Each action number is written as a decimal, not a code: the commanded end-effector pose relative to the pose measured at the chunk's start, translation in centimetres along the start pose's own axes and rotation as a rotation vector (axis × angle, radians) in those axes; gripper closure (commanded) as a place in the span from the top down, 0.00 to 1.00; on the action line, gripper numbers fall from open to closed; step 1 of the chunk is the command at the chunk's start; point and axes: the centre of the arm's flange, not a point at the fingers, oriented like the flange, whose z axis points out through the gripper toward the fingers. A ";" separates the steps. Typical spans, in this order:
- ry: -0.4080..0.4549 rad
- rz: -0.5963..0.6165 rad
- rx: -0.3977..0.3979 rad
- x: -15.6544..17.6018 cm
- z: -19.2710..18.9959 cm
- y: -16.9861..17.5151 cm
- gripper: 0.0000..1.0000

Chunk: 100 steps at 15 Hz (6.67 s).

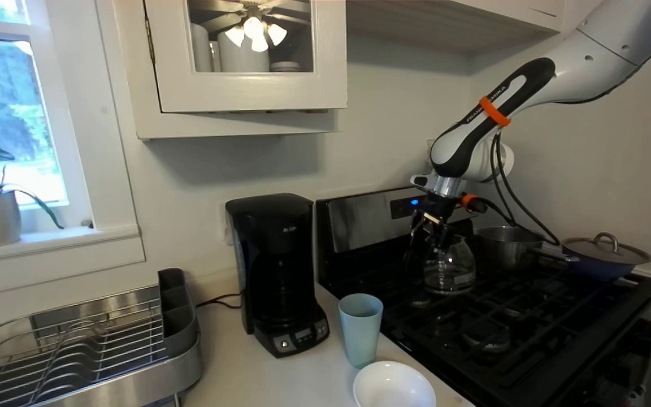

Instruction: Pick up the clear coffee jar and put it in the middle of the hob

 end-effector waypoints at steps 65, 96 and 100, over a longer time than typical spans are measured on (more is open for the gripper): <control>0.017 -0.068 -0.055 4.7 -7.0 -2.0 0.08; -0.380 -0.382 -0.086 10.7 -5.5 -7.7 0.08; -0.484 -0.337 -0.079 9.7 -5.7 -7.6 0.08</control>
